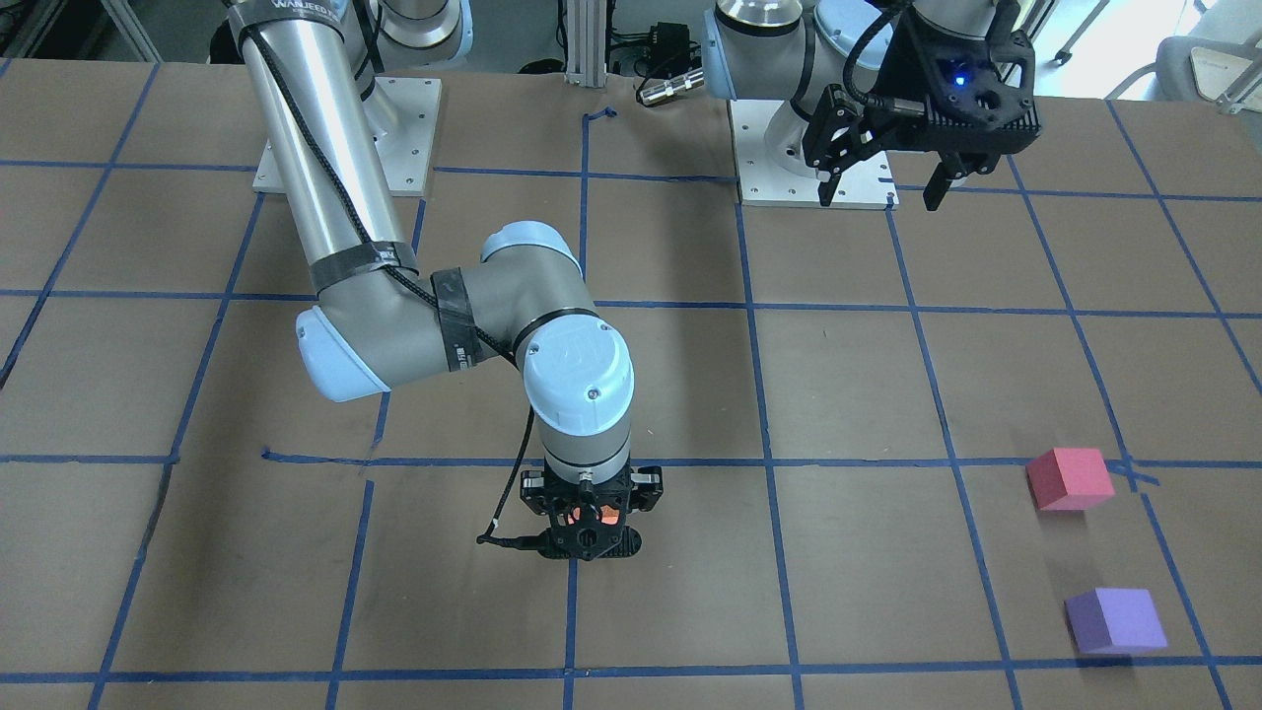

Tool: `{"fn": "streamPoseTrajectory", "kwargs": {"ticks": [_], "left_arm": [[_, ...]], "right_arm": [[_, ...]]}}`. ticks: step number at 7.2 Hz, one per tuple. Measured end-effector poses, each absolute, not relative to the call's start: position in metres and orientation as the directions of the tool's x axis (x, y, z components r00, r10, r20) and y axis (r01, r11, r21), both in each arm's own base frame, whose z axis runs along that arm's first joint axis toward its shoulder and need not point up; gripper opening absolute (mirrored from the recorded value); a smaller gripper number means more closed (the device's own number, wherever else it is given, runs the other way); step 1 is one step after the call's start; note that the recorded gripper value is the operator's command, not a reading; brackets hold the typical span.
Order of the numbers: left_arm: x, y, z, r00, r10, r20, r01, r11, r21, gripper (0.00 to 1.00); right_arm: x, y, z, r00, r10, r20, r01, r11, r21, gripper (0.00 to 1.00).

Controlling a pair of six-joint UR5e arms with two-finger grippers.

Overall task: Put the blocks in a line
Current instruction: 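Carry the orange cube toward the table center and set it down, then open the right gripper and raise it while the left arm reaches toward center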

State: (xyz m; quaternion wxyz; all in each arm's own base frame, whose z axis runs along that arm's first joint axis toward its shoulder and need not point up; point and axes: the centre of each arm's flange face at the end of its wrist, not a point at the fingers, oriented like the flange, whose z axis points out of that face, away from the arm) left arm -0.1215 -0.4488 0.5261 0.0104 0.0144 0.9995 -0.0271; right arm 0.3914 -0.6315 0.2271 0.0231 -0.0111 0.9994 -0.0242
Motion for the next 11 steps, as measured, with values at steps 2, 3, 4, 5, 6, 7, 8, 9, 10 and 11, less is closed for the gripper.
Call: {"fn": "streamPoseTrajectory", "kwargs": {"ticks": [2, 3, 4, 5, 6, 7, 8, 9, 10, 11], "left_arm": [[-0.121, -0.449, 0.526, -0.999, 0.028, -0.022, 0.029, 0.998, -0.054, 1.00], [-0.121, -0.449, 0.526, -0.999, 0.027, -0.022, 0.028, 0.998, -0.055, 1.00], [-0.121, -0.449, 0.526, -0.999, 0.026, -0.022, 0.027, 0.998, -0.055, 1.00], [-0.120, -0.449, 0.526, -0.999, 0.026, -0.023, 0.027, 0.998, -0.055, 1.00], [-0.121, -0.449, 0.526, -0.999, 0.026, -0.023, 0.028, 0.998, -0.054, 1.00], [-0.121, -0.449, 0.526, -0.999, 0.027, -0.023, 0.028, 0.998, -0.054, 1.00], [-0.121, -0.449, 0.526, -0.999, 0.029, -0.023, 0.030, 0.998, -0.053, 1.00], [-0.122, -0.450, 0.524, -0.999, 0.031, -0.022, 0.032, 0.998, -0.050, 1.00], [-0.123, -0.453, 0.522, -0.999, 0.032, -0.020, 0.033, 0.998, -0.047, 1.00], [-0.123, -0.458, 0.521, -0.999, 0.034, -0.015, 0.034, 0.998, -0.047, 1.00]], "right_arm": [[0.401, -0.633, 0.213, -0.999, -0.032, -0.041, -0.030, 0.999, -0.038, 0.37], [0.402, -0.633, 0.208, -0.999, -0.033, -0.039, -0.032, 0.999, -0.034, 0.97], [0.403, -0.634, 0.205, -0.999, -0.037, -0.039, -0.036, 0.999, -0.035, 1.00], [0.403, -0.635, 0.203, -0.998, -0.041, -0.041, -0.040, 0.998, -0.045, 1.00], [0.404, -0.636, 0.205, -0.998, -0.041, -0.043, -0.038, 0.998, -0.057, 1.00], [0.406, -0.635, 0.208, -0.998, -0.039, -0.044, -0.037, 0.997, -0.063, 1.00], [0.407, -0.632, 0.216, -0.998, -0.039, -0.046, -0.035, 0.997, -0.068, 1.00], [0.403, -0.630, 0.236, -0.998, -0.033, -0.047, -0.030, 0.997, -0.070, 1.00], [0.390, -0.624, 0.272, -0.999, -0.020, -0.046, -0.017, 0.998, -0.066, 1.00], [0.368, -0.614, 0.314, -0.999, 0.001, -0.035, 0.002, 0.999, -0.049, 1.00]]}}
